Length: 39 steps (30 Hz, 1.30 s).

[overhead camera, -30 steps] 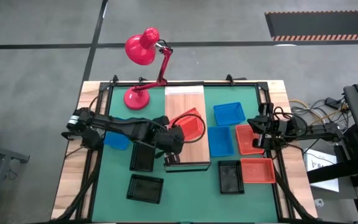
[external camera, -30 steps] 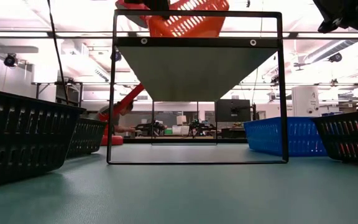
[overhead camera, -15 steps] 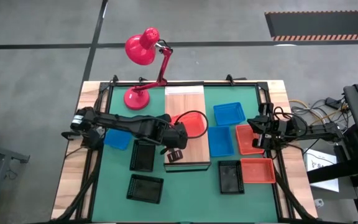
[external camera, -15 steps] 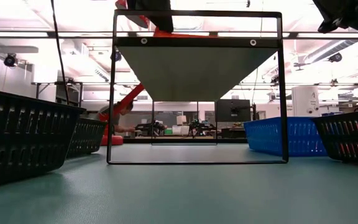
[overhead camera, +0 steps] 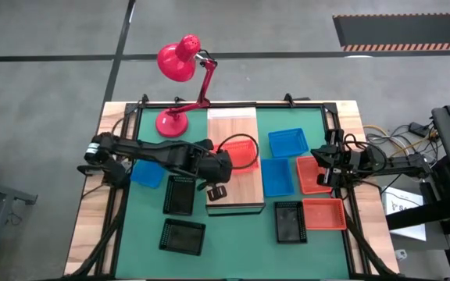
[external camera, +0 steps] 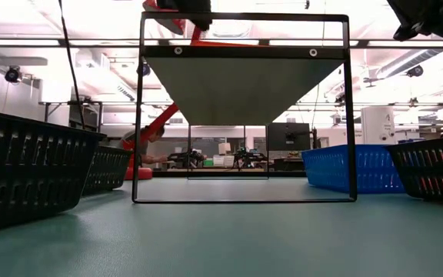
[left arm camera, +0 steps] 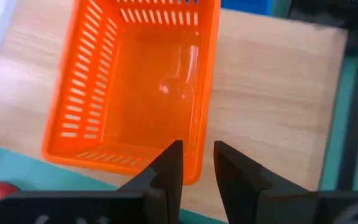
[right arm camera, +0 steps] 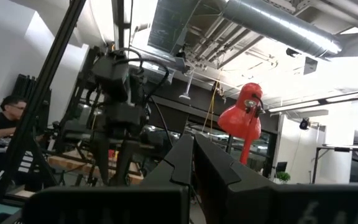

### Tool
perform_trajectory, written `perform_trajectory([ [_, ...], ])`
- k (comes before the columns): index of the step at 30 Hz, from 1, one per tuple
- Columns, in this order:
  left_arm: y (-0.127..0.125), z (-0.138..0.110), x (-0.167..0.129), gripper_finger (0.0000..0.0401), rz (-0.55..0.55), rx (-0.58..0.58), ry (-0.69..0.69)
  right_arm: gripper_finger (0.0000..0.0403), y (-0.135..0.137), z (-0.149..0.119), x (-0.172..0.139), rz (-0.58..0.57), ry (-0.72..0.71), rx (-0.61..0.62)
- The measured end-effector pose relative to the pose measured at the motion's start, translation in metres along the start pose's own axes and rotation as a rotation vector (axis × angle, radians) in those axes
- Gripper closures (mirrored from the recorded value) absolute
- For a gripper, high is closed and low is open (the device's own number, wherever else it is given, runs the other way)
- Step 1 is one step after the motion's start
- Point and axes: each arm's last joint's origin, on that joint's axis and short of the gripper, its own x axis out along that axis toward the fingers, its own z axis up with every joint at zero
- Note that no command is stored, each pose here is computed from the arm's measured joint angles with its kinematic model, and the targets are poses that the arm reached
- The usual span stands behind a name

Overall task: Stack baskets on shelf by color
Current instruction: Put the left orange bin on the shelf

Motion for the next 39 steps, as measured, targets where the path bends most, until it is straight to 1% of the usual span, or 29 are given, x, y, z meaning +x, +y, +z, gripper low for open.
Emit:
perform_trajectory([
  [2,0.001,0.001,-0.007,0.0326,-0.013,-0.007,-0.026,0.0394,0.000,0.000,0.000,0.000,0.000,0.000],
  [5,-0.004,0.002,-0.012,0.0329,-0.042,-0.008,-0.075,0.0394,0.000,0.000,0.000,0.000,0.000,0.000],
  [7,-0.010,0.002,-0.012,0.0334,-0.062,0.018,-0.103,0.0394,0.000,0.000,0.000,0.000,0.000,0.001],
  [10,-0.022,-0.001,-0.008,0.0344,-0.090,0.089,-0.138,0.0394,0.000,0.000,0.000,0.000,0.000,0.002],
  [14,-0.036,-0.007,0.001,0.0358,-0.111,0.152,-0.147,0.0394,0.000,0.000,0.000,0.000,0.001,0.002],
  [17,-0.040,-0.012,0.014,0.0369,-0.118,0.152,-0.158,0.0394,0.000,0.000,0.000,0.002,0.003,0.001],
  [21,-0.042,-0.022,0.032,0.0385,-0.103,0.155,-0.132,0.0394,0.000,-0.001,0.000,0.002,0.006,0.001],
  [23,-0.040,-0.027,0.040,0.0393,-0.074,0.155,-0.127,0.0394,0.000,-0.001,0.000,0.002,0.006,0.002],
  [25,-0.037,-0.030,0.046,0.0399,-0.006,0.156,-0.126,0.0394,0.000,-0.001,0.000,0.003,0.006,0.001],
  [29,-0.025,-0.027,0.051,0.0400,0.219,0.157,-0.187,0.0394,0.000,-0.001,0.000,0.003,0.006,0.001],
  [31,-0.017,-0.023,0.051,0.0400,0.302,0.168,-0.206,0.0394,0.000,-0.001,0.000,0.003,0.006,0.001],
  [35,-0.008,-0.017,0.048,0.0400,0.323,0.165,-0.224,0.0394,0.000,-0.001,0.000,0.003,0.006,0.002],
  [39,-0.010,-0.018,0.042,0.0400,0.310,0.179,-0.246,0.0394,0.000,-0.001,0.000,0.003,0.007,0.003],
])
